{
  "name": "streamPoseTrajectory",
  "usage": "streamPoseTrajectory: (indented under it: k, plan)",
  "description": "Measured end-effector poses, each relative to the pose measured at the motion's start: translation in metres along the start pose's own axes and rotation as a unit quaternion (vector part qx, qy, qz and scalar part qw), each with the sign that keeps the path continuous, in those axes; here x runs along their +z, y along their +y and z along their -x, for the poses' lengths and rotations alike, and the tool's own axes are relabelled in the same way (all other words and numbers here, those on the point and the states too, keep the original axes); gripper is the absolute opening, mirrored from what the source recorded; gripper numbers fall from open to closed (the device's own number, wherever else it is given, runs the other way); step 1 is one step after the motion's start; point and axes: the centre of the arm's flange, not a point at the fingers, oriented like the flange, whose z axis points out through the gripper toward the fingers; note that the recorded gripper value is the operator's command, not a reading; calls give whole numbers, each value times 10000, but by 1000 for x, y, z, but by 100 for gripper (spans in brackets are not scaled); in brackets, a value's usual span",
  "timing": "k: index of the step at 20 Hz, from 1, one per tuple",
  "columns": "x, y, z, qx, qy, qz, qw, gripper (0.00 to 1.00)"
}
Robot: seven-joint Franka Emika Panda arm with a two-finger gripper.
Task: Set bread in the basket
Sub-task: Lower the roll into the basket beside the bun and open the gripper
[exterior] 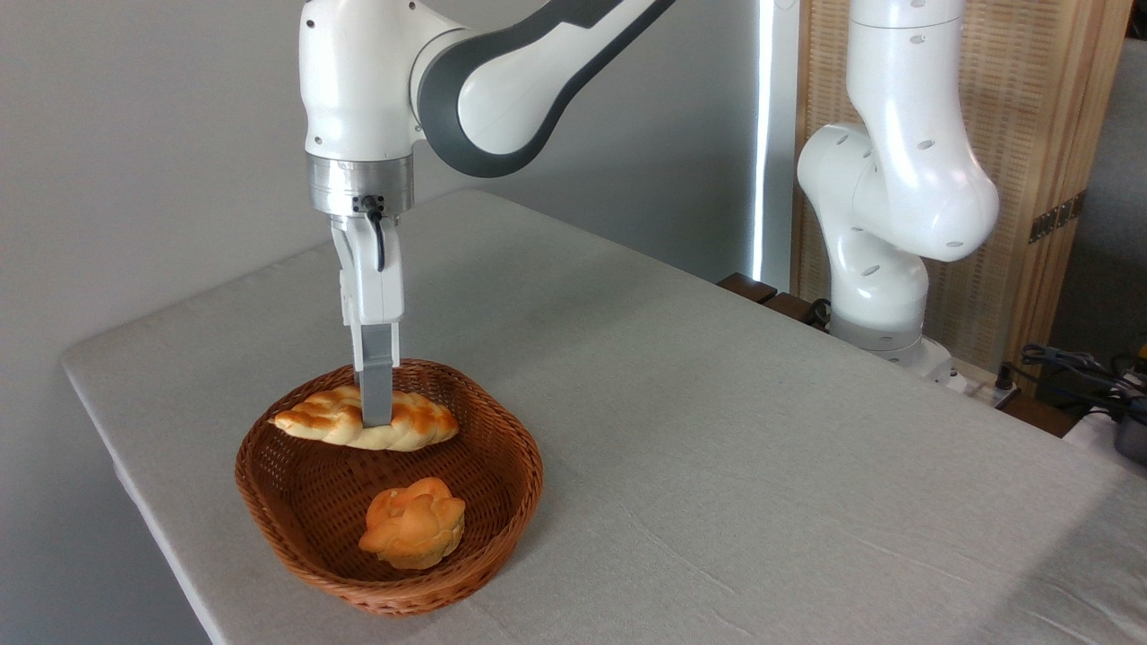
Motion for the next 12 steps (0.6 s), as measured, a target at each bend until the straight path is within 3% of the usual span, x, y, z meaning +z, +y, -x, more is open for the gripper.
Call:
streamPoseTrajectory:
  k: [9, 12]
  plan:
    - [0, 1, 0, -4, -1, 6, 10000, 100]
    - [-6, -1, -1, -250, 186, 112, 9995, 100]
